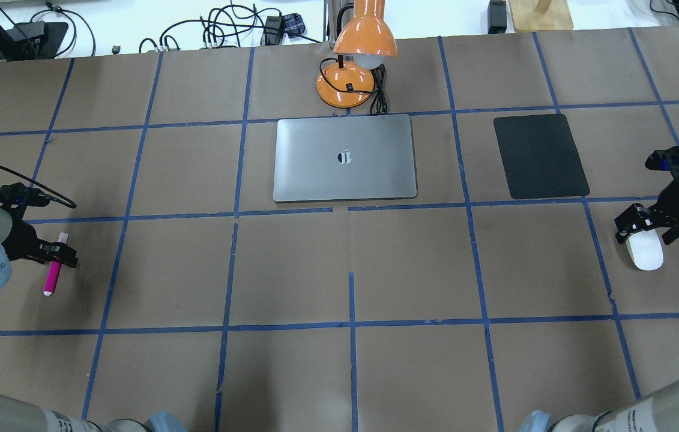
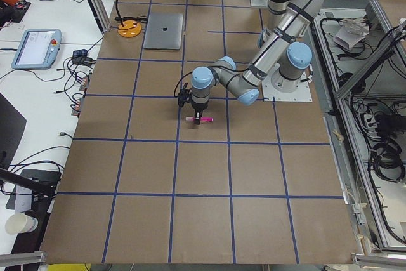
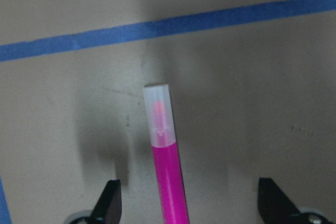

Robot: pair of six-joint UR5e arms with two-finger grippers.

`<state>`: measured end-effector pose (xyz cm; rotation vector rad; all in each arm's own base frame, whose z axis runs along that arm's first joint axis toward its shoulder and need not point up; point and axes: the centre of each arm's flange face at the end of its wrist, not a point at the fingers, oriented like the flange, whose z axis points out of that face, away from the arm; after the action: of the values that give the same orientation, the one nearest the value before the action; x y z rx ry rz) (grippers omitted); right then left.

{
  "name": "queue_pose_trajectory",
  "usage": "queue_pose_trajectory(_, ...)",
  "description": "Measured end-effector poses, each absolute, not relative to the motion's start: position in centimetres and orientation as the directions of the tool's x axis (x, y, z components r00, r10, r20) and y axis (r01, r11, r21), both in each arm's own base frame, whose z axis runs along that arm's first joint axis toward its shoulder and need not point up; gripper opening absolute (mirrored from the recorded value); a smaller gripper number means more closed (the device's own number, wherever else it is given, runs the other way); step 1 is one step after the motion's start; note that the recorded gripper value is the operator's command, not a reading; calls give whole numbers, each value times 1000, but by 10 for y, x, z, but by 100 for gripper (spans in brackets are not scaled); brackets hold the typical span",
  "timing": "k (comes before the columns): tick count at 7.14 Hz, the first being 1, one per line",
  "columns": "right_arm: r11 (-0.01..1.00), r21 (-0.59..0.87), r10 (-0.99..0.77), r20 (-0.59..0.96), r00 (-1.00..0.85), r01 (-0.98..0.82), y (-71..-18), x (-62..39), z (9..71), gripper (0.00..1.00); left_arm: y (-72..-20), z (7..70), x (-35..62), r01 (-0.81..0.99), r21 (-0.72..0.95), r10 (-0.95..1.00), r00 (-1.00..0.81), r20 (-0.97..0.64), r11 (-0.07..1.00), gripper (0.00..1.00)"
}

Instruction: Place pen and mouse around notebook

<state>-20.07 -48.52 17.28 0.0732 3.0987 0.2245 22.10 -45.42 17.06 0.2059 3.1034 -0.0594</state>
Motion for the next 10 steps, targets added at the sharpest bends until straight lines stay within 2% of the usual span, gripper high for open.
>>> queue_pose_trajectory(1, 988, 151, 44, -30, -999, 39, -485, -199, 173, 2, -455, 171, 222, 131, -40, 129, -991, -39, 991, 0)
queue_pose_trajectory(3, 987, 162, 26, -38, -999, 19, -487, -196, 183, 2, -454, 175, 221, 89, -37, 88, -995, -41, 995, 0)
queue_pose_trajectory(6, 995, 93, -42, 8, -999, -41, -548, -150, 253, 6, -454, 197, 178, -237, 29, -237, -972, -4, 971, 0)
queue_pose_trajectory(8, 998, 67, -19, 23, -1000, -17, -613, -91, 253, 6, -472, 227, 73, -480, 15, -479, -877, -29, 877, 0)
queue_pose_trajectory(10, 996, 86, 15, 19, -1000, 16, -658, -64, 217, 8, -477, 233, -41, -675, -13, -675, -736, -44, 737, 0)
